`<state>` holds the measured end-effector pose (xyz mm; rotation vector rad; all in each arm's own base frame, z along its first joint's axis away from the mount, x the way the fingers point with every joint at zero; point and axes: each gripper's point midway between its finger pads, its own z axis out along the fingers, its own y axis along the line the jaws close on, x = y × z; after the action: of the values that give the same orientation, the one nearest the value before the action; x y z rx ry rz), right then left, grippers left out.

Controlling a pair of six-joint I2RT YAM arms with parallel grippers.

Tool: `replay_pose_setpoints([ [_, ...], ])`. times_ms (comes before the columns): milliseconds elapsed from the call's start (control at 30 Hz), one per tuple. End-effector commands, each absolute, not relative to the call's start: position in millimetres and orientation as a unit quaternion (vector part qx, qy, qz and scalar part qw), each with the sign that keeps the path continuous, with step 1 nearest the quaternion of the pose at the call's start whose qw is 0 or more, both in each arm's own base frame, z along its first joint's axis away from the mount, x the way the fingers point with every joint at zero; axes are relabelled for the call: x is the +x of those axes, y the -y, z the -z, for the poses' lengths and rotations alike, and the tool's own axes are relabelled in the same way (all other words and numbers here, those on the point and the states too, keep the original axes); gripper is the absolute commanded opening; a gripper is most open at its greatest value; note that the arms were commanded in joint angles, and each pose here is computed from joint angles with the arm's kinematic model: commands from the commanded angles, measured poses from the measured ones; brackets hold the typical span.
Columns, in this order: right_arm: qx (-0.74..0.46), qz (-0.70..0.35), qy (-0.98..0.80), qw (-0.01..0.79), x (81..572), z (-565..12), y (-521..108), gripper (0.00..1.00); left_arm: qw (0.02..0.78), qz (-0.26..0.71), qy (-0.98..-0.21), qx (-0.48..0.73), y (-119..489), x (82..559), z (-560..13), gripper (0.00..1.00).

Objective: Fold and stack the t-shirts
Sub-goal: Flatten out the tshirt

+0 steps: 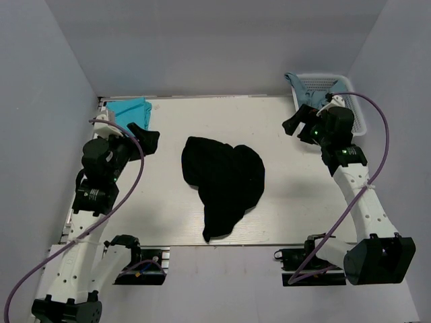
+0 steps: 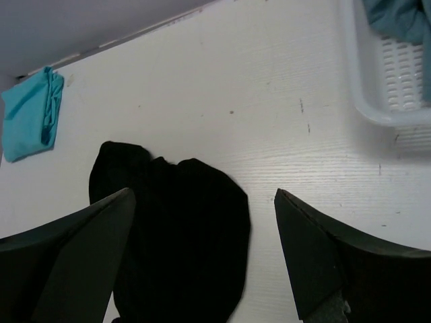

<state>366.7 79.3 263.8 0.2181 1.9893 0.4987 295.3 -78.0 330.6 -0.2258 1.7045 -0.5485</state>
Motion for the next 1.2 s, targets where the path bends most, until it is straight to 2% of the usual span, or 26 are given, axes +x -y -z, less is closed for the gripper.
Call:
replay_pose_setpoints([
  [0,0.086,-0.240,-0.828,0.499,356,-258,-90,0.90,0.583,0.260,-0.764,-0.095,89,297,-305,1.00],
  [133,0.047,-0.259,-0.866,0.424,331,-214,-107,0.90,0.489,0.259,-0.830,-0.066,110,320,-260,1.00],
  [233,0.076,-0.232,-0.907,0.343,307,-166,-103,0.90,0.398,0.264,-0.876,-0.069,124,347,-211,1.00],
  [333,0.064,-0.226,-0.928,0.287,280,-131,-111,0.90,0.357,0.267,-0.893,-0.061,141,368,-178,1.00],
  [400,0.055,-0.232,-0.935,0.262,267,-114,-120,0.90,0.356,0.254,-0.897,-0.062,144,380,-167,1.00],
  [500,0.042,-0.223,-0.949,0.219,254,-91,-131,0.90,0.332,0.198,-0.920,-0.070,145,397,-134,1.00],
  [667,0.027,-0.189,-0.960,0.206,266,-80,-139,0.90,0.295,0.175,-0.938,-0.046,173,416,-103,1.00],
  [967,0.026,-0.146,-0.974,0.173,278,-52,-152,0.90,0.275,0.089,-0.955,-0.068,166,449,-57,0.96],
  [1033,0.028,-0.126,-0.976,0.176,283,-45,-148,0.90,0.274,0.097,-0.955,-0.066,172,457,-57,0.92],
  [1167,0.032,-0.088,-0.980,0.173,288,-31,-143,0.88,0.258,0.105,-0.960,-0.044,186,458,-41,0.75],
])
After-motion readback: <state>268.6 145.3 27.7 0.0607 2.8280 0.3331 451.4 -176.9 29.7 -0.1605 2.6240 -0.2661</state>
